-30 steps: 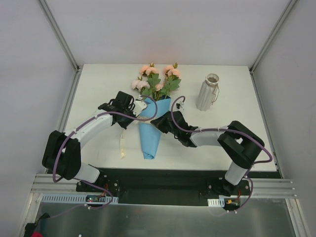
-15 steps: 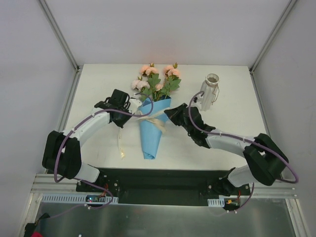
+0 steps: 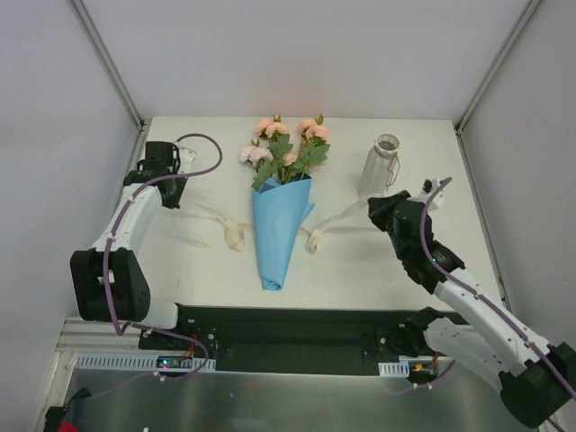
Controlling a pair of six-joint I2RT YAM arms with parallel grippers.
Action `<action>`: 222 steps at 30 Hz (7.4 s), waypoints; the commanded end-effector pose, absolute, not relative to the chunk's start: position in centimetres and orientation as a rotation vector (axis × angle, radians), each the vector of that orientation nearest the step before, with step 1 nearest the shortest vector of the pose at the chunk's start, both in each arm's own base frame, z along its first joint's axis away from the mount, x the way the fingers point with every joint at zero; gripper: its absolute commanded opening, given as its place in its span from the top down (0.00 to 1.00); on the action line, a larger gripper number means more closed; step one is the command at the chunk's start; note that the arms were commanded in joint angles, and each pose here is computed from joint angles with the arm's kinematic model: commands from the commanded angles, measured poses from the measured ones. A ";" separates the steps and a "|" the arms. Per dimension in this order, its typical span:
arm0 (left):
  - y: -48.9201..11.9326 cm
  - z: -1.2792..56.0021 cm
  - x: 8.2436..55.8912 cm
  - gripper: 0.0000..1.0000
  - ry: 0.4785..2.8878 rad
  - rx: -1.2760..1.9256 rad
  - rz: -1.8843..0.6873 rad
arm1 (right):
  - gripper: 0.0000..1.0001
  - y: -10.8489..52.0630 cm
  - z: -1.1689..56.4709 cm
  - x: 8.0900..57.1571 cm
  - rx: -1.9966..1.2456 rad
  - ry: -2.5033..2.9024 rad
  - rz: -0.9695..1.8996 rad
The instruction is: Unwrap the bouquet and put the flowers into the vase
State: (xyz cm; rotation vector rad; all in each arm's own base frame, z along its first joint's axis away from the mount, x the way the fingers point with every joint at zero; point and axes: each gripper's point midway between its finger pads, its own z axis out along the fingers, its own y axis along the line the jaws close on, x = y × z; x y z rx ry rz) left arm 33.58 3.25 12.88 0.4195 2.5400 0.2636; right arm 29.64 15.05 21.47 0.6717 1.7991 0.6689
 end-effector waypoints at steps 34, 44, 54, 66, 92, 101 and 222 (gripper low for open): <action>-0.2 19.0 25.8 0.01 2.419 0.361 -0.209 | 0.04 36.5 16.4 13.7 -1.350 1.807 -0.032; -1.0 17.8 25.4 0.01 2.467 0.374 -0.294 | 0.06 40.7 12.7 14.7 -1.486 1.707 -0.183; -1.5 18.7 26.6 0.01 2.457 0.350 -0.340 | 0.06 41.4 10.0 15.5 -1.530 1.749 -0.234; -1.2 19.3 25.8 0.01 2.427 0.357 -0.293 | 0.10 39.8 8.6 17.5 -1.434 1.744 -0.375; -0.8 20.2 25.1 0.01 2.419 0.395 -0.245 | 0.18 38.5 7.3 19.9 -1.171 1.632 -0.595; -0.9 20.6 25.0 0.01 2.396 0.405 -0.245 | 0.40 40.3 10.9 18.7 -0.981 1.530 -0.518; -1.2 21.0 24.9 0.01 2.403 0.460 -0.267 | 0.15 39.4 6.9 21.8 -0.938 1.623 -0.651</action>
